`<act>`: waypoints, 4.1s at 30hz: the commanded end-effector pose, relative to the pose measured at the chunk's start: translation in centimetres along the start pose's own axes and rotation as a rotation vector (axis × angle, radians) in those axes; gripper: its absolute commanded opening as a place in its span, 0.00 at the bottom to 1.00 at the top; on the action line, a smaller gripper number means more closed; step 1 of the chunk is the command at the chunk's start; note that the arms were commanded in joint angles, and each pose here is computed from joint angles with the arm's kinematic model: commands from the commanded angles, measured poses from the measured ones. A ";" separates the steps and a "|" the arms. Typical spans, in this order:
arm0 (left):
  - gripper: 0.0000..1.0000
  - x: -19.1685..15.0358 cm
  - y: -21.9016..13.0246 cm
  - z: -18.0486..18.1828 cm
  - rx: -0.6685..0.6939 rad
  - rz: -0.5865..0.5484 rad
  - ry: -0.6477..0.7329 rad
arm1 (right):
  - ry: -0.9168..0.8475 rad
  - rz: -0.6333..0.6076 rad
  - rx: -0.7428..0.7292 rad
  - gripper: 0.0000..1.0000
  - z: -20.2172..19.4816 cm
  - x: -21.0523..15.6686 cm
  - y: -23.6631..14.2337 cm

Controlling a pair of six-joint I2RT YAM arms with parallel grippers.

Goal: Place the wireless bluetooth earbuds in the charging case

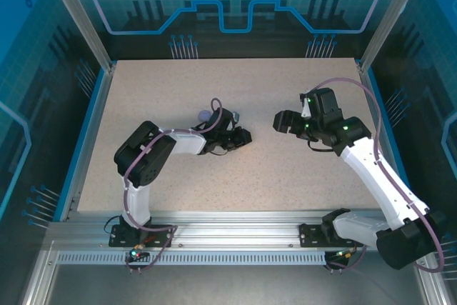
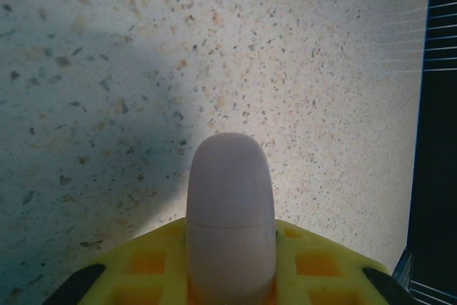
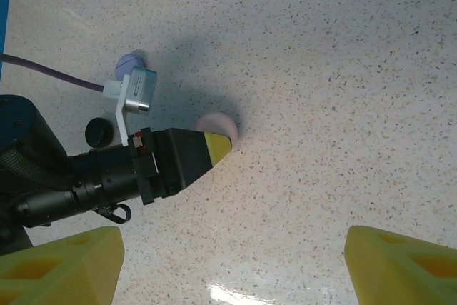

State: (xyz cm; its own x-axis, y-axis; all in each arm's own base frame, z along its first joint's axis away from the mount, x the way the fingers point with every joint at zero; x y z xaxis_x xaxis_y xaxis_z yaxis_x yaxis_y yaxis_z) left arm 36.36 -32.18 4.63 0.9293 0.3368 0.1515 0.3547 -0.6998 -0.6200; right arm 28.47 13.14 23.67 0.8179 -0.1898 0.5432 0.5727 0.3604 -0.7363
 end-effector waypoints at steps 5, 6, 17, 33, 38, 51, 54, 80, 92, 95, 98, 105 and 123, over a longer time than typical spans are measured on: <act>0.20 -0.1 0.1 0.4 0.024 0.040 -0.040 | -0.001 -0.007 0.005 0.82 -0.2 0.5 0.3; 0.26 -0.1 0.0 0.4 0.028 0.040 -0.040 | -0.001 -0.008 0.005 0.82 -0.2 0.5 0.3; 0.61 0.3 -1.9 1.1 0.067 0.032 -0.008 | 0.001 -0.011 0.006 0.82 -0.2 0.6 0.2; 0.99 4.9 -11.6 -1.3 0.170 -0.162 0.246 | -0.001 -0.026 -0.011 0.85 -0.7 0.2 -0.9; 0.99 6.3 -16.2 -4.6 0.192 -0.272 0.392 | -0.027 -0.065 -0.038 0.99 -1.1 0.8 -2.0; 0.99 7.7 -27.2 -8.2 0.152 -0.775 0.685 | -0.104 -0.205 -0.269 1.00 -4.5 4.4 -4.6; 0.99 7.6 -28.5 -7.7 0.175 -0.875 0.775 | -0.102 -0.256 -0.329 1.00 -5.7 5.0 -4.5; 0.99 11.1 -29.9 9.6 0.622 -1.004 0.647 | -0.238 -0.468 -0.723 1.00 -17.6 5.2 2.0; 0.99 10.9 -26.3 12.9 0.547 -0.981 0.682 | -0.346 -0.550 -0.614 1.00 -17.3 4.7 6.0; 0.99 10.8 -25.2 13.3 0.511 -0.952 0.704 | -0.369 -0.549 -0.594 1.00 -17.5 4.1 7.7; 0.99 11.1 -24.9 13.6 0.506 -0.937 0.695 | -0.391 -0.571 -0.558 1.00 -17.3 3.6 8.9; 0.99 11.3 -23.7 14.3 0.466 -0.885 0.700 | -0.461 -0.596 -0.449 1.00 -16.0 2.9 10.2; 0.99 13.7 -24.2 16.1 0.474 -0.820 0.545 | -0.443 -0.519 -0.349 1.00 -16.7 3.1 12.0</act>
State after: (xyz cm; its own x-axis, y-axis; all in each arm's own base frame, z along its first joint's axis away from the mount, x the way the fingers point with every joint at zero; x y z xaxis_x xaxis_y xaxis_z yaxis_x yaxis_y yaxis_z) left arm 38.42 -0.48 9.19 0.3846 0.1598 0.9092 0.9221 -0.0203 -0.3865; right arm 38.32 1.73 9.35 0.3919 0.1672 0.9047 0.9180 -0.0059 -0.3966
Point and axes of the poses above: each hand's point on the last joint's axis, 136 mm out from that joint toward the fingers, its own y axis out along the fingers, its own z axis along the line the jaws close on, x = y × z, the point moved 1 cm from there along -y, back along the fingers, and after that the axes turned 5 degrees about -y, right-handed, at the moved point
